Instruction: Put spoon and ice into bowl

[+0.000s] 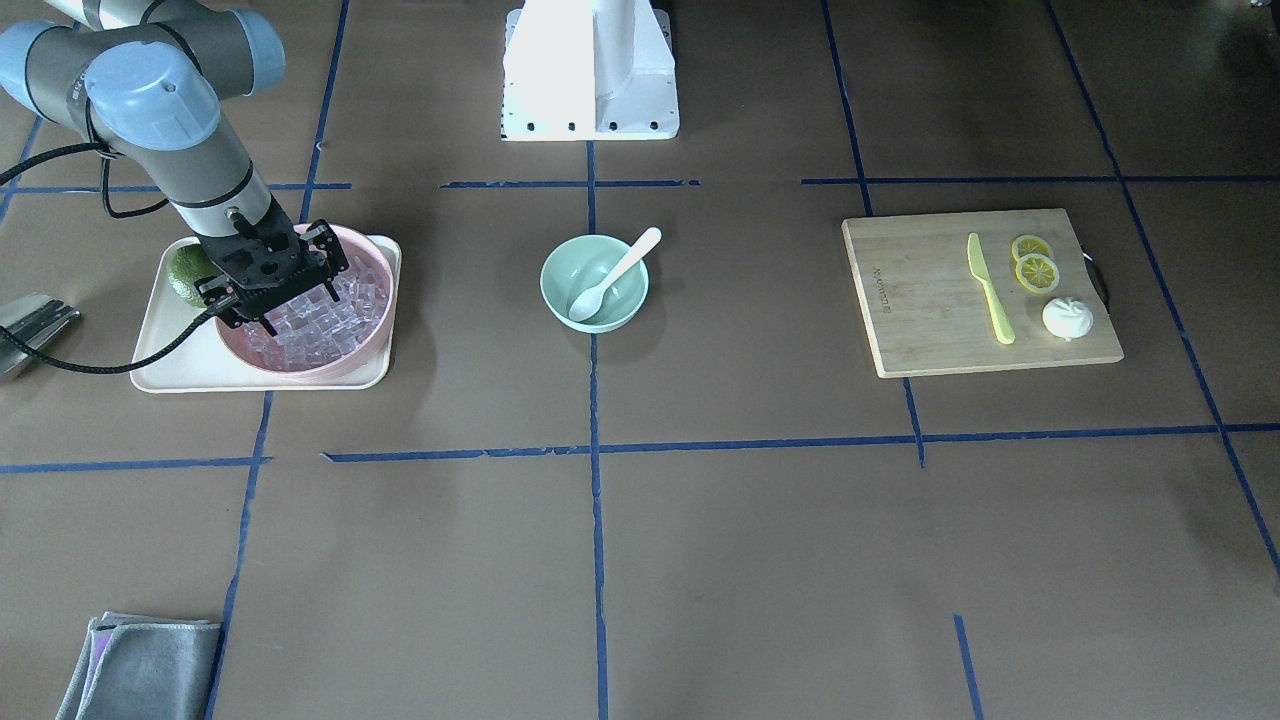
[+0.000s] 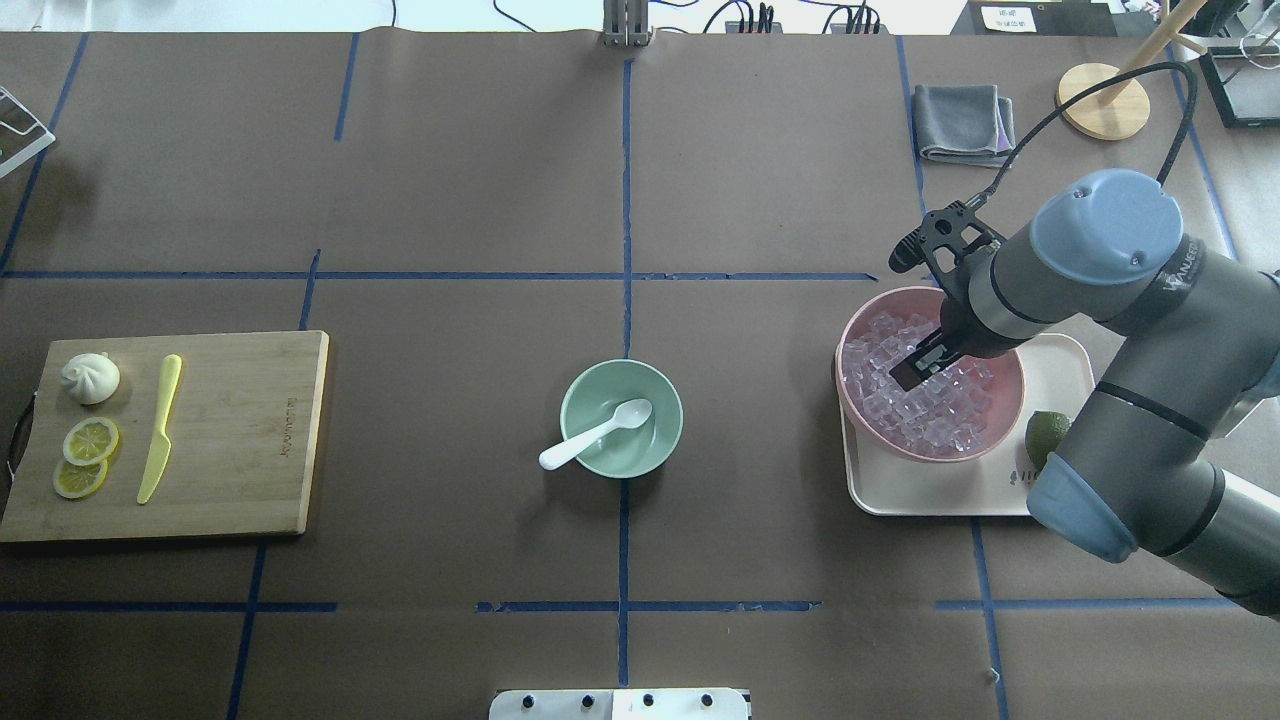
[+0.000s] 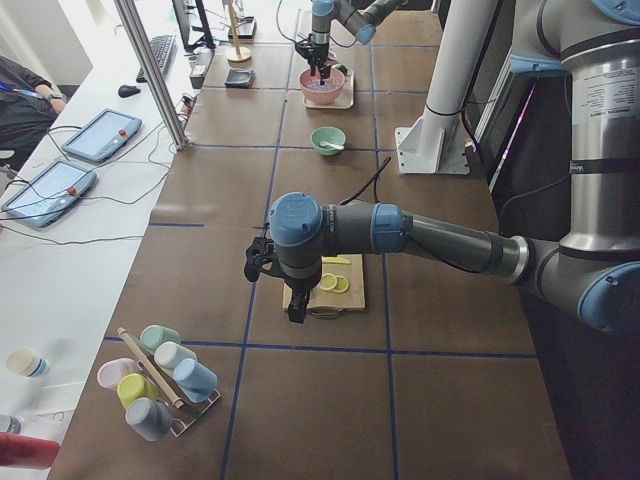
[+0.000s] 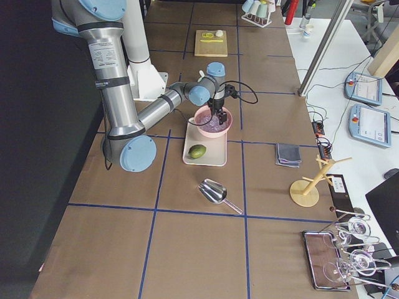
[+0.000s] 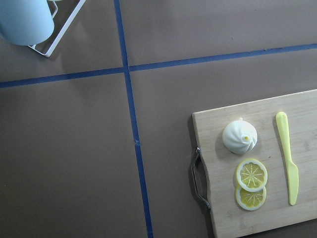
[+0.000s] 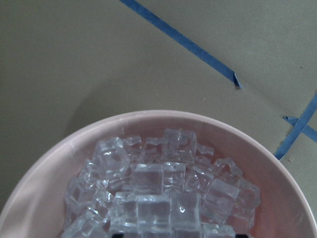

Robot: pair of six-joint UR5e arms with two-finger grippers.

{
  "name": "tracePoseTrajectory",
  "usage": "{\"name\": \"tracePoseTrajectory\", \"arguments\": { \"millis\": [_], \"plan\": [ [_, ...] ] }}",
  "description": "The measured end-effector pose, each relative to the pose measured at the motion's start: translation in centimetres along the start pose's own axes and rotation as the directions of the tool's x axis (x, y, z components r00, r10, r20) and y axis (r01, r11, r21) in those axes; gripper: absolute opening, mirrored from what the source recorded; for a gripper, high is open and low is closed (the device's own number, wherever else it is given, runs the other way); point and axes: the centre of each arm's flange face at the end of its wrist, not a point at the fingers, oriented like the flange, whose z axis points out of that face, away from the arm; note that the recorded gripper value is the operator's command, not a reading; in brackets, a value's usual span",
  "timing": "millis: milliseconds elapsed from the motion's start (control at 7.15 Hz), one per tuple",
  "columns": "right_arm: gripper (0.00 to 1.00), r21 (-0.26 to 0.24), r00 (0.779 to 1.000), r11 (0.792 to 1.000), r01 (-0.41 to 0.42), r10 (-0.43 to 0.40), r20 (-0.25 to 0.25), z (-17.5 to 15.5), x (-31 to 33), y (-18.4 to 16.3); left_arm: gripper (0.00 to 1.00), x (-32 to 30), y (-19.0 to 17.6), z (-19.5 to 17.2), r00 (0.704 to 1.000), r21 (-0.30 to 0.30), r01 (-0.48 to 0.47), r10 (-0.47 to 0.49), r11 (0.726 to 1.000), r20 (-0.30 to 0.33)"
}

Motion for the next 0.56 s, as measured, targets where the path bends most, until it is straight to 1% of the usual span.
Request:
{"name": "tracePoseTrajectory", "arguments": {
  "millis": [140, 280, 559],
  "plan": [
    [0.71, -0.007, 1.000, 1.000, 0.005, -0.005, -0.001, 0.05, 0.23, 0.57, 1.00, -0.04, 0.06, 0.04, 1.000, -0.001, 0.001, -0.001, 1.000, 0.000],
    [0.65, -0.014, 1.000, 1.000, 0.005, -0.005, 0.001, 0.11, 0.42, 1.09, 1.00, -0.07, 0.13, 0.08, 1.000, -0.002, 0.001, -0.001, 1.000, -0.001],
    [0.56, -0.021, 1.000, 1.000, 0.008, -0.008, 0.009, 0.21, 0.09, 1.40, 1.00, -0.10, 0.18, 0.11, 1.000, -0.002, 0.003, -0.003, 1.000, -0.001]
  ]
}}
